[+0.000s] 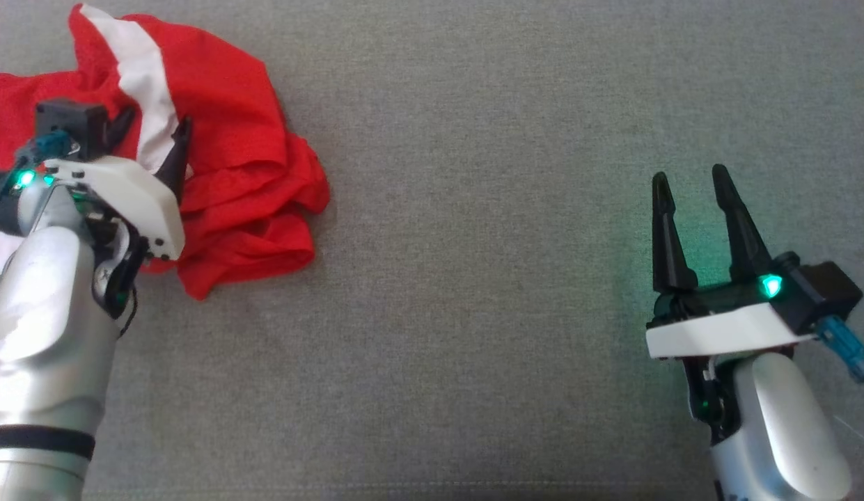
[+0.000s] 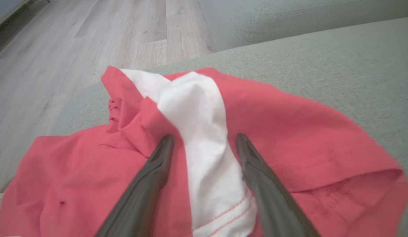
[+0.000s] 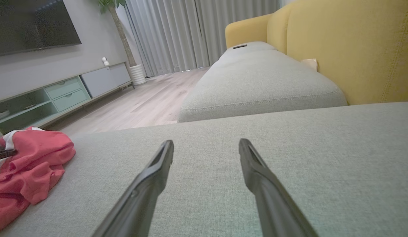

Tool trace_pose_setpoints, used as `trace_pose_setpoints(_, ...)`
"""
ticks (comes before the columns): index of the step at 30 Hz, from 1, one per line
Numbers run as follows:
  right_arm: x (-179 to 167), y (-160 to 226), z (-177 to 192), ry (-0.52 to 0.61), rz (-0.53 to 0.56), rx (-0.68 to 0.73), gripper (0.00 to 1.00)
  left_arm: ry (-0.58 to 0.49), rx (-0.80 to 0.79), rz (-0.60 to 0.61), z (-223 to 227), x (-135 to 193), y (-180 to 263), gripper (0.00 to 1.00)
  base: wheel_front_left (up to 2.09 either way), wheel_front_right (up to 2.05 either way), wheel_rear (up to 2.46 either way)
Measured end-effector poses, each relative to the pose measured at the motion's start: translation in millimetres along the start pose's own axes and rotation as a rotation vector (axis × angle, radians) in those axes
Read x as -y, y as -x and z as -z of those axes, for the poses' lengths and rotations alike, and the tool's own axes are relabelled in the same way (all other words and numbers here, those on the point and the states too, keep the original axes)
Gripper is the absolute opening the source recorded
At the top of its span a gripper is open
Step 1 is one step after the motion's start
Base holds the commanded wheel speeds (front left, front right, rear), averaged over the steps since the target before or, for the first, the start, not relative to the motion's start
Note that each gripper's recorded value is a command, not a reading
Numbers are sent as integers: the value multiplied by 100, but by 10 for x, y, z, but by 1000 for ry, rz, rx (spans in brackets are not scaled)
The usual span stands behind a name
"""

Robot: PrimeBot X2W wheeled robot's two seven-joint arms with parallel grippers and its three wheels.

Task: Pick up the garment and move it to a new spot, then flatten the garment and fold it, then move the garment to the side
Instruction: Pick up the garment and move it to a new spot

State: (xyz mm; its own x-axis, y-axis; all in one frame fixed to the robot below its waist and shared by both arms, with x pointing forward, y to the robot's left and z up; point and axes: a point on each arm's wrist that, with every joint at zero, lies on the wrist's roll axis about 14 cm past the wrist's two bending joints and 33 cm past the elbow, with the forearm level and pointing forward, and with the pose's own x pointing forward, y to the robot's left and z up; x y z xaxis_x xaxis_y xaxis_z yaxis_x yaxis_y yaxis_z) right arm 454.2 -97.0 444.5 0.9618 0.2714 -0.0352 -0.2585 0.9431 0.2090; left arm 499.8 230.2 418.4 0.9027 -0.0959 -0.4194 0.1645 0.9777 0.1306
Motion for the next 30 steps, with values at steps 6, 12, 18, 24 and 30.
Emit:
trace_pose_setpoints(6,24,-25,-13,3,4,5,100,16,-40,-10,118,-34,-57,0,0,0,0)
trace_pose_setpoints(12,17,7,-101,11,5,22,100,40,119,-13,-251,-41,-31,0,0,0,0)
trace_pose_setpoints(18,-23,74,-251,13,2,54,100,90,438,52,-1092,238,176,0,0,0,0)
trace_pose_setpoints(24,-59,132,-415,15,-2,93,100,129,696,134,-1851,559,548,0,0,0,0)
trace_pose_setpoints(30,3,254,-435,13,22,94,100,173,785,256,-2155,1042,804,0,0,0,0)
